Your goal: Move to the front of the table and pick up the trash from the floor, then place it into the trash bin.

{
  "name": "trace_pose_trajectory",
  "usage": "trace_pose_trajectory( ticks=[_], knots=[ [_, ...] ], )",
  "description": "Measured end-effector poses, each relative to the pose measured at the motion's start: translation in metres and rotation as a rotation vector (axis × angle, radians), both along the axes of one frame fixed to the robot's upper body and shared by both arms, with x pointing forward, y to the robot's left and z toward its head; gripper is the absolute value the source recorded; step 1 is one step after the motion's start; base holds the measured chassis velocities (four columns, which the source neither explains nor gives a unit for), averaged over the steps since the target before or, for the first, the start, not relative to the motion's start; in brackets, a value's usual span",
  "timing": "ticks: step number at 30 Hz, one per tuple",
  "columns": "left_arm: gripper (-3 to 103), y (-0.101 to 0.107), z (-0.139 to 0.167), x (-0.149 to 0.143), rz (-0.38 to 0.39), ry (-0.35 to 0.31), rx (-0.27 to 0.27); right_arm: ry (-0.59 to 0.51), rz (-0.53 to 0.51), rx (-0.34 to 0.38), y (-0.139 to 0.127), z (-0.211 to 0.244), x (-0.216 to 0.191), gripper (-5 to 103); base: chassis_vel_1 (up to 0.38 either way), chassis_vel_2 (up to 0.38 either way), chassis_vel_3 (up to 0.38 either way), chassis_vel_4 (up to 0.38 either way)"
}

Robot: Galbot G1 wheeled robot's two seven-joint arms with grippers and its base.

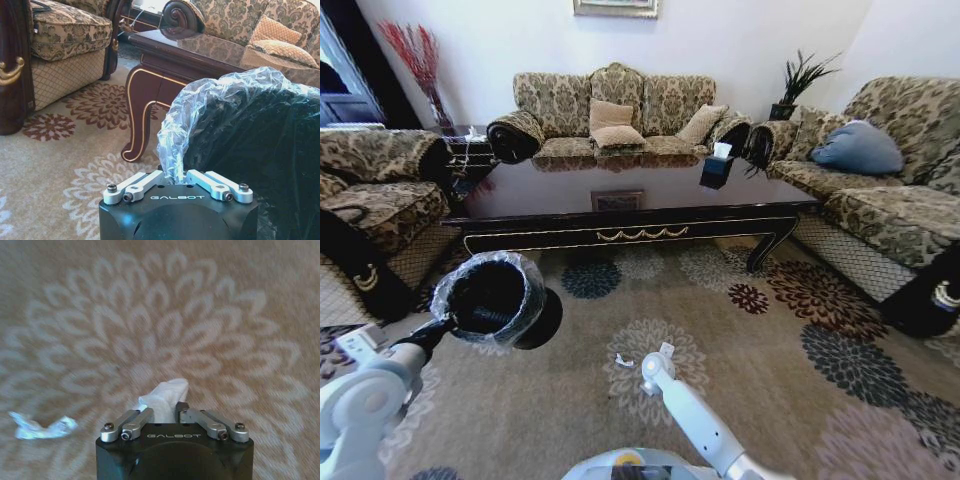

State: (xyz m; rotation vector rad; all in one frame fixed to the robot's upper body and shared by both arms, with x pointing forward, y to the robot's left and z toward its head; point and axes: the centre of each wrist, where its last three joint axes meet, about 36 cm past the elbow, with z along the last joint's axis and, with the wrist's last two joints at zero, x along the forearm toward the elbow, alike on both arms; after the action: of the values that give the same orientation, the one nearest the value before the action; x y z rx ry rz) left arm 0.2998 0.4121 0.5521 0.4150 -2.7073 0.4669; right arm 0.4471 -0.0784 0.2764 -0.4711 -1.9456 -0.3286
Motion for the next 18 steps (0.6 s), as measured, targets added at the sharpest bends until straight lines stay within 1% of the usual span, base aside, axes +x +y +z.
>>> trace_pose_trajectory(
  ticks=[1,2,3,4,5,6,8,9,12,13,14,15,16,17,18],
  knots=[
    [2,-0.001,-0.001,0.0,-0.003,0.002,-0.002,-0.02,0.009,-0.003,0.001,0.004,-0.002,15,0.0,0.0,0.0,0.0],
    [2,-0.003,-0.003,0.001,-0.007,0.008,-0.004,-0.067,0.032,-0.011,0.002,0.013,-0.005,10,0.0,0.0,0.0,0.0],
    [2,-0.003,-0.003,0.001,-0.007,0.008,-0.004,-0.067,0.032,-0.011,0.002,0.013,-0.005,10,0.0,0.0,0.0,0.0],
    [2,-0.005,-0.005,0.001,-0.01,0.013,-0.004,-0.1,0.05,-0.013,0.003,0.019,-0.008,5,0.0,0.0,0.0,0.0],
    [2,-0.007,-0.008,0.002,-0.014,0.019,-0.006,-0.149,0.082,-0.012,0.005,0.029,-0.013,2,0.0,0.0,0.0,0.0],
    [2,-0.009,-0.01,0.002,-0.018,0.024,-0.008,-0.18,0.1,-0.007,0.006,0.038,-0.016,1,0.0,0.0,0.0,0.0],
    [2,-0.016,-0.016,0.004,-0.033,0.039,-0.015,-0.264,0.143,0.026,0.012,0.066,-0.022,1,0.0,0.0,0.0,0.0],
    [2,-0.016,-0.016,0.004,-0.033,0.039,-0.015,-0.264,0.143,0.026,0.012,0.066,-0.022,1,0.0,0.0,0.0,0.0],
    [2,-0.029,-0.029,0.007,-0.061,0.074,-0.016,-0.429,0.201,0.111,0.02,0.113,-0.029,0,0.0,0.0,0.0,0.0],
    [2,-0.037,-0.037,0.009,-0.08,0.099,-0.017,-0.538,0.233,0.153,0.023,0.133,-0.031,0,0.0,0.0,0.0,0.0],
    [2,-0.041,-0.042,0.01,-0.087,0.111,-0.016,-0.603,0.254,0.172,0.025,0.143,-0.032,0,0.0,0.0,0.0,0.0],
    [2,-0.047,-0.05,0.013,-0.1,0.133,-0.014,-0.702,0.291,0.193,0.028,0.157,-0.031,0,0.0,0.0,0.0,0.0],
    [2,-0.047,-0.05,0.013,-0.1,0.133,-0.014,-0.702,0.291,0.193,0.028,0.157,-0.031,0,0.0,0.0,0.0,0.0],
    [2,-0.051,-0.055,0.014,-0.108,0.145,-0.012,-0.768,0.317,0.209,0.029,0.166,-0.03,0,0.0,0.0,0.0,0.0],
    [2,-0.056,-0.061,0.016,-0.117,0.161,-0.006,-0.86,0.354,0.234,0.033,0.178,-0.027,0,0.0,0.0,0.0,0.0]
  ],
)
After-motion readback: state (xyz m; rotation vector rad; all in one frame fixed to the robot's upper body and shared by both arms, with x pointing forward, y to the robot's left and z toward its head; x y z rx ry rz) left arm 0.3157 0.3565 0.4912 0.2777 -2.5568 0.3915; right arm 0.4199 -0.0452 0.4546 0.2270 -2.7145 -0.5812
